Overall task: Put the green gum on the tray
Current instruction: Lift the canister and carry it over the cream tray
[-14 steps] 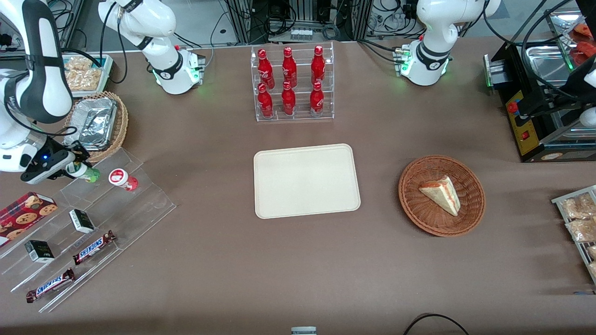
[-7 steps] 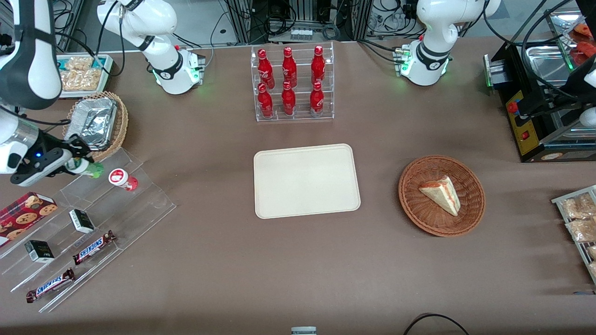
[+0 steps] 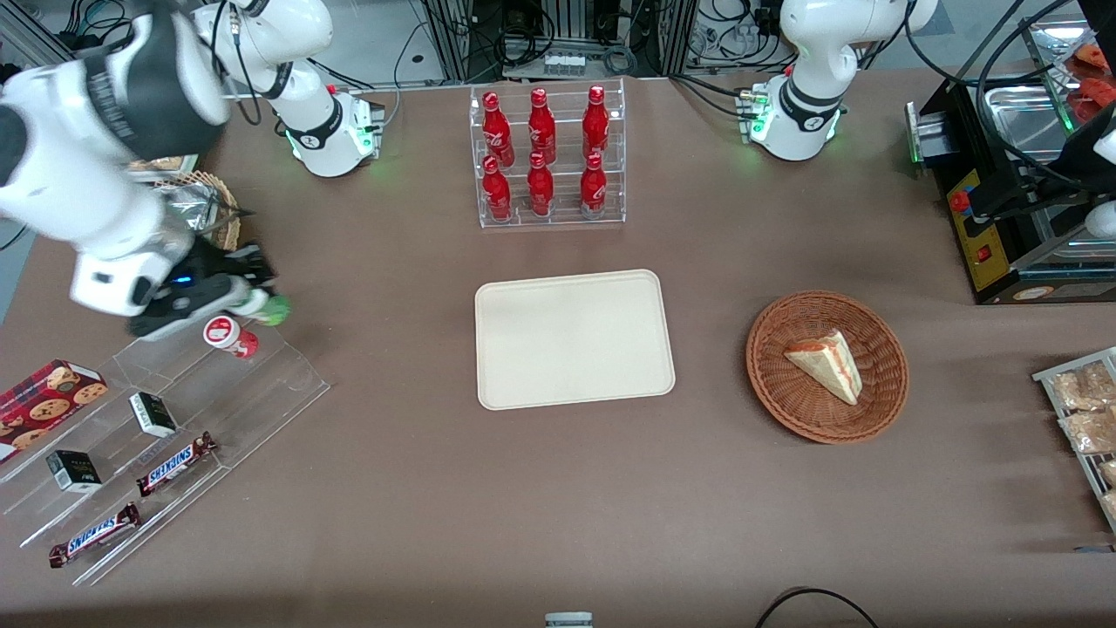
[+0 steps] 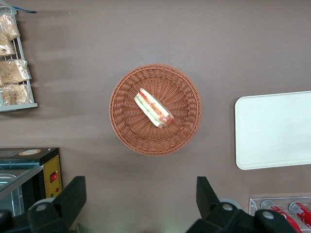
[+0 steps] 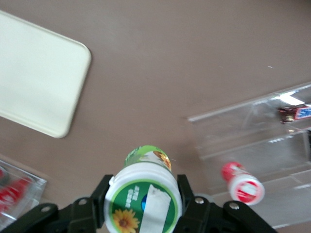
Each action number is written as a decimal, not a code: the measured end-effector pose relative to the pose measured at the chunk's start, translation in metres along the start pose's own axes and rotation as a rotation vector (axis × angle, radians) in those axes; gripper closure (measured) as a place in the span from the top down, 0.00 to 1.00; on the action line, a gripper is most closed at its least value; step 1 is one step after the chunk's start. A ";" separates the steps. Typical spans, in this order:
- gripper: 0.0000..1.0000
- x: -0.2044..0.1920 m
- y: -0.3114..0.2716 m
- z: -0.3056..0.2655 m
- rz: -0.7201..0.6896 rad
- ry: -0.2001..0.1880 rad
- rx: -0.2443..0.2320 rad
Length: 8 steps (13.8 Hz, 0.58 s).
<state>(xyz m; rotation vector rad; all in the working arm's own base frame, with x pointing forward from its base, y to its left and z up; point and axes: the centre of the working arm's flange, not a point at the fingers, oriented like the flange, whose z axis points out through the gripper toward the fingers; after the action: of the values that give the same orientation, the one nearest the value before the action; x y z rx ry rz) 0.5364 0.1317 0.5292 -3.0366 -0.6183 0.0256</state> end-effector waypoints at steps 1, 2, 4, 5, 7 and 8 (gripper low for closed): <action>0.59 0.010 -0.026 0.001 0.030 -0.005 -0.002; 0.59 0.021 -0.051 0.006 0.065 -0.011 -0.004; 0.59 0.041 -0.104 0.022 0.148 -0.030 -0.012; 0.59 0.051 -0.133 0.033 0.183 -0.039 -0.019; 0.59 0.071 -0.195 0.056 0.242 -0.047 -0.034; 0.59 0.081 -0.227 0.069 0.265 -0.042 -0.040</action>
<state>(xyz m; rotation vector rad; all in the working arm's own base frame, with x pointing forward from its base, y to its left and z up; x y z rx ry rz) 0.5206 0.3747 0.4696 -3.1405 -0.2170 0.0874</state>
